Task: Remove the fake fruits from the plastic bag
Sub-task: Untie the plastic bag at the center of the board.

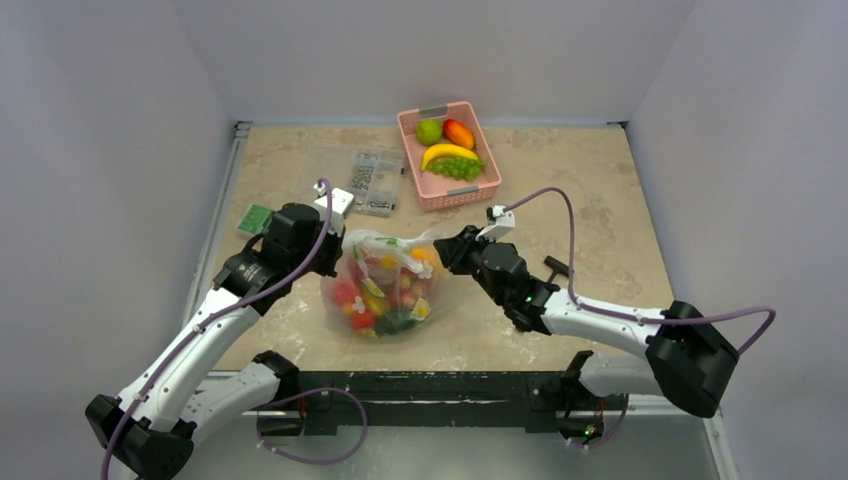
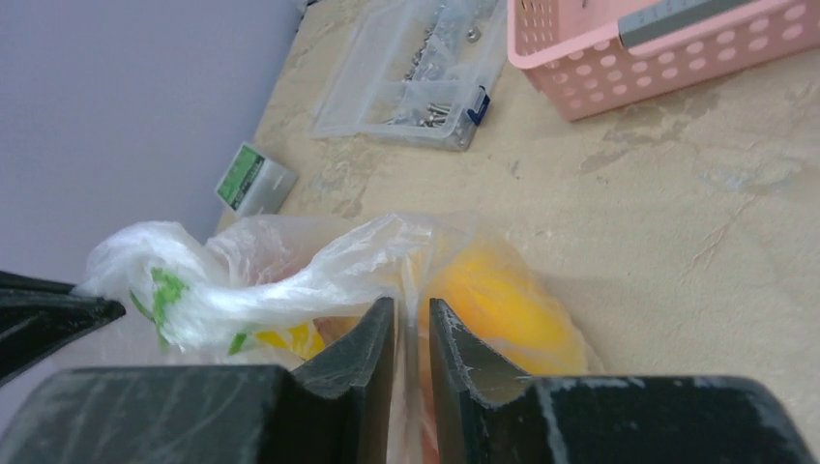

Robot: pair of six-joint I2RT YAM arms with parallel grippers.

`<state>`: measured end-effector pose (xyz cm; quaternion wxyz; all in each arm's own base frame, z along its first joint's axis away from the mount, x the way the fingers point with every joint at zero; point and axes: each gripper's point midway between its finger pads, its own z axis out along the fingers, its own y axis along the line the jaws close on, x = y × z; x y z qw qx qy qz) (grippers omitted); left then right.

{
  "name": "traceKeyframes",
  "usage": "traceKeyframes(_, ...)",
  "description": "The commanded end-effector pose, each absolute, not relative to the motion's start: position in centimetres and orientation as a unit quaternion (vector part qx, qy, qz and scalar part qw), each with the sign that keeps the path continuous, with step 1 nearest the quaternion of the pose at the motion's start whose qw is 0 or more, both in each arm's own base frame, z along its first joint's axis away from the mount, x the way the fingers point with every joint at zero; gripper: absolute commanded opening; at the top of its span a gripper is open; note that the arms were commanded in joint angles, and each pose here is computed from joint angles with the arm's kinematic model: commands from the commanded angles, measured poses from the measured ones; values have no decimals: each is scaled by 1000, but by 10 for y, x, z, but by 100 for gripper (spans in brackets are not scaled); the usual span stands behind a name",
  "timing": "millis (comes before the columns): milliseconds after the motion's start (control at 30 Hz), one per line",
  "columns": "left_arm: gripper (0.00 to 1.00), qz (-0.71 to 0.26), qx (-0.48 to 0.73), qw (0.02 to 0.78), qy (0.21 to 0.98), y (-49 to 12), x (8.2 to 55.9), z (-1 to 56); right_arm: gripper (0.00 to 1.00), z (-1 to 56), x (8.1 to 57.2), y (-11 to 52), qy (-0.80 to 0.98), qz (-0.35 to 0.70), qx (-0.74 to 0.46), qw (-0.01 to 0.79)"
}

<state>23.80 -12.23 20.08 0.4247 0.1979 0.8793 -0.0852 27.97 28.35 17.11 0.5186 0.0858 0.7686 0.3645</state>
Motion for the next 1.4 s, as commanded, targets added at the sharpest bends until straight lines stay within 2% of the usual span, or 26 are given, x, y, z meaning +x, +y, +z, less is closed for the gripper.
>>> traceKeyframes(0,0,-82,200,444,870,-123,243,209,27,219,281,287,736,338,-34,586)
traceKeyframes(200,0,-85,202,442,870,-124,243,209,58,241,272,289,711,287,-181,616)
traceKeyframes(300,0,-87,202,444,869,-124,243,210,66,247,264,306,692,264,-272,614)
traceKeyframes(400,0,-86,202,444,869,-124,243,210,67,254,259,327,671,235,-343,613)
traceKeyframes(633,0,-83,202,441,871,-124,242,209,62,264,265,357,663,233,-375,605)
traceKeyframes(733,0,-83,202,441,871,-124,242,208,61,252,266,371,669,227,-392,590)
traceKeyframes(867,0,-84,202,439,871,-124,242,208,65,240,268,387,680,191,-407,579)
traceKeyframes(1033,0,-85,203,441,870,-124,242,209,54,230,279,394,700,124,-381,592)
traceKeyframes(1133,0,-85,203,441,870,-124,242,209,33,230,289,388,717,111,-330,604)
traceKeyframes(1200,0,-84,202,442,870,-124,242,210,20,234,288,383,723,128,-294,612)
traceKeyframes(1367,0,-75,193,452,867,-119,243,214,9,251,274,367,718,227,-214,622)
